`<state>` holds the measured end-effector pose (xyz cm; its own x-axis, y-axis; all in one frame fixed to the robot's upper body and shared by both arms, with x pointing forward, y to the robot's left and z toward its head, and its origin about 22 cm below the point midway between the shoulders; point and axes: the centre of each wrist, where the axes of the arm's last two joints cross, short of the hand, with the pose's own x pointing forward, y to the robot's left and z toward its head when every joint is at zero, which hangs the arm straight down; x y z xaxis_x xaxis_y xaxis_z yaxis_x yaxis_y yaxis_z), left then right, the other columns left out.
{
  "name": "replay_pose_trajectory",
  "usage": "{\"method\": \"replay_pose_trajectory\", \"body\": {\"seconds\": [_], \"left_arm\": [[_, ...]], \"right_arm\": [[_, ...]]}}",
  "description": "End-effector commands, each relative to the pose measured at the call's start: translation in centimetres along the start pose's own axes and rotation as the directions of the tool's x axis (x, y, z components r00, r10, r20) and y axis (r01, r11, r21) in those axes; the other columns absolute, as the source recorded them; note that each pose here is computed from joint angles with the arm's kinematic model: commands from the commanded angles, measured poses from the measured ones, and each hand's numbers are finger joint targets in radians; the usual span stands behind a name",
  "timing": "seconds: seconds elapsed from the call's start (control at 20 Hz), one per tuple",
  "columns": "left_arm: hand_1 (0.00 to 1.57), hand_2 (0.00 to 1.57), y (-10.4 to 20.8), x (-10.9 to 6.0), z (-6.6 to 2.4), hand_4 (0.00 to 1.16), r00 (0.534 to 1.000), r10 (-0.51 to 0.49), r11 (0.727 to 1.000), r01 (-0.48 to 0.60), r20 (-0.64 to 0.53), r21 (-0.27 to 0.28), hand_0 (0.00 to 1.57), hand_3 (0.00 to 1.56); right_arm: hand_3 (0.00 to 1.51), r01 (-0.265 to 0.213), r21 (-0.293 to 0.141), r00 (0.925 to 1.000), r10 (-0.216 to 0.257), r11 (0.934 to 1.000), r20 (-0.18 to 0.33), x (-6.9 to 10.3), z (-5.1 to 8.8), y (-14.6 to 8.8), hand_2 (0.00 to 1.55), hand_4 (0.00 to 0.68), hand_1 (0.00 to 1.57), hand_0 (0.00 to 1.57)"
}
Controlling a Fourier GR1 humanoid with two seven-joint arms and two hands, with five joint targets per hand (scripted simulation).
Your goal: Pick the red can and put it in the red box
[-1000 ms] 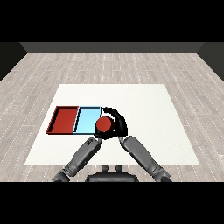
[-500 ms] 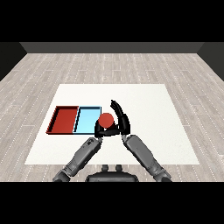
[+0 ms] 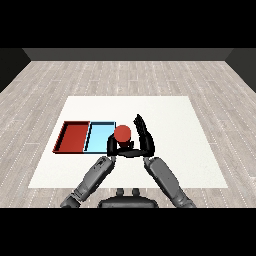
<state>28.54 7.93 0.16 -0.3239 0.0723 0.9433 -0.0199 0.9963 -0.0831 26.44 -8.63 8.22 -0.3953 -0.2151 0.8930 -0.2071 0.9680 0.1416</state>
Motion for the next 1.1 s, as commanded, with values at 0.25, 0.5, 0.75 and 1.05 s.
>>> {"method": "replay_pose_trajectory", "body": {"seconds": [0.25, 0.5, 0.75, 1.05], "left_arm": [[1.57, 1.57, 3.4, 1.0, -1.84, 1.13, 0.999, -0.048, 0.998, 0.046, 0.025, 0.05, 1.57, 1.47], [1.57, 1.57, 9.2, 2.8, -4.19, 1.13, 0.992, -0.11, 0.99, 0.103, 0.06, 0.1, 1.57, 1.48], [1.57, 1.57, 12.1, 4.3, -5.94, 1.12, 0.973, -0.227, 0.959, 0.218, 0.034, 0.182, 1.57, 1.49], [1.57, 1.54, 20.7, 3.8, -5.94, 1.13, 0.879, -0.464, 0.85, 0.477, -0.109, 0.224, 1.57, 1.47]], "right_arm": [[0.0, 0.042, -0.043, 0.9968, -0.038, 0.9982, 0.069, 4.0, 1.6, -6.0, 0.0, 0.0, 0.0, 0.0], [0.0, -0.011, -0.063, 0.9986, 0.015, 0.9979, 0.05, 5.1, 5.1, -8.4, 0.0, 0.0, 0.0, 0.0], [0.0, -0.046, -0.168, 0.9987, 0.05, 0.9847, 0.015, 4.1, 6.0, -10.2, 0.0, 0.0, 0.0, 0.0], [0.0, -0.052, -0.196, 0.9984, 0.047, 0.9792, -0.03, 2.1, 8.1, -14.6, 0.0, 0.0, 0.0, 0.0]]}}
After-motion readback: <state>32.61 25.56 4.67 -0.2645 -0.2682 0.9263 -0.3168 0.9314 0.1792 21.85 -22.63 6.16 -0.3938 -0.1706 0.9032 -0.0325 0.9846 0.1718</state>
